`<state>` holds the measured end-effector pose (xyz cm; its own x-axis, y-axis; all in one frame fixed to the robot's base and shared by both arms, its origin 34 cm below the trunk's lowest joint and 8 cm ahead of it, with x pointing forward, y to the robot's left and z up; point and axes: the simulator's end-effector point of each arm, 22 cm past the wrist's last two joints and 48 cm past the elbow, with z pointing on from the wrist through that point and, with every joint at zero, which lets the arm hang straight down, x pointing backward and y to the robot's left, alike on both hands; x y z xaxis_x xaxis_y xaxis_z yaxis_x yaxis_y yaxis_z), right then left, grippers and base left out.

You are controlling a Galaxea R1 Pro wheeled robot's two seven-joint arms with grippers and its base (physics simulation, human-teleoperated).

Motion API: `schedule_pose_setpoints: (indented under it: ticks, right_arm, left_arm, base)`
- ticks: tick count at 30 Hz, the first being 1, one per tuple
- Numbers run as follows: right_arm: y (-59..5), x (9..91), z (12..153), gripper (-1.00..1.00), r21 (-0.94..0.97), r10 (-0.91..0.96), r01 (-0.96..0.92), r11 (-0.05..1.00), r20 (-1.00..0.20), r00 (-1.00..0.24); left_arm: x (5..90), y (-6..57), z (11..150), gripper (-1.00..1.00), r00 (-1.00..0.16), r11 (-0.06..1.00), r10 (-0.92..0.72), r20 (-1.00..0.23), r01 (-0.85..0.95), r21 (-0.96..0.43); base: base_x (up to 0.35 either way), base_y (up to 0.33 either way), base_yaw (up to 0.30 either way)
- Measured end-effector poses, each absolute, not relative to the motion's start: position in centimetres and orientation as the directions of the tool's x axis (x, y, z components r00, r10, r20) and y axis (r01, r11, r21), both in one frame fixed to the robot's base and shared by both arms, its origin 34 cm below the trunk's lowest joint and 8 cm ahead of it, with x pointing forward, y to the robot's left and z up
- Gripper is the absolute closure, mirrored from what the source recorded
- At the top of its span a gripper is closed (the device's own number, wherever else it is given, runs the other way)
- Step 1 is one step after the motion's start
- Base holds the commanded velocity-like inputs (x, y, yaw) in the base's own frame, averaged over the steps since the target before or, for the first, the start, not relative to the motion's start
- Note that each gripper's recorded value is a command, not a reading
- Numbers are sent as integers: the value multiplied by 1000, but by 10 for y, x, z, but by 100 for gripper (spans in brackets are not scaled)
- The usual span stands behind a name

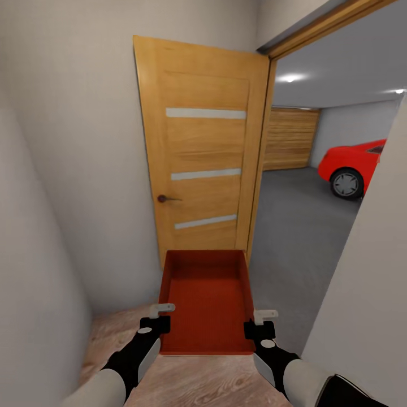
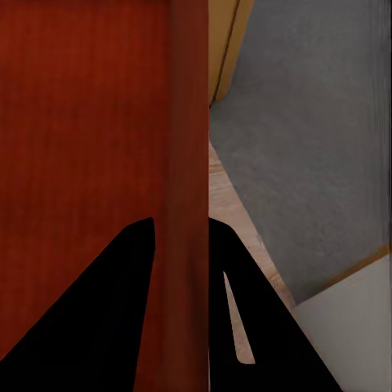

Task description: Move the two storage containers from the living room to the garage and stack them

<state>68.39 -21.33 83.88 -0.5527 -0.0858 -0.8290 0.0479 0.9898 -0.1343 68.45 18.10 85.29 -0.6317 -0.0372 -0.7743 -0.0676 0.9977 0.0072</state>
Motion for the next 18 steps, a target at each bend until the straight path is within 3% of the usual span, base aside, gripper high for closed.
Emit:
schedule_pose_setpoints:
  ticks: [18]
  right_arm:
    - [-213, 684, 839, 100, -134, -86, 48, 990, -829, -553]
  left_arm:
    - [685, 181, 853, 100, -632, 998, -37, -774, -68, 7]
  base:
    - [312, 189, -285]
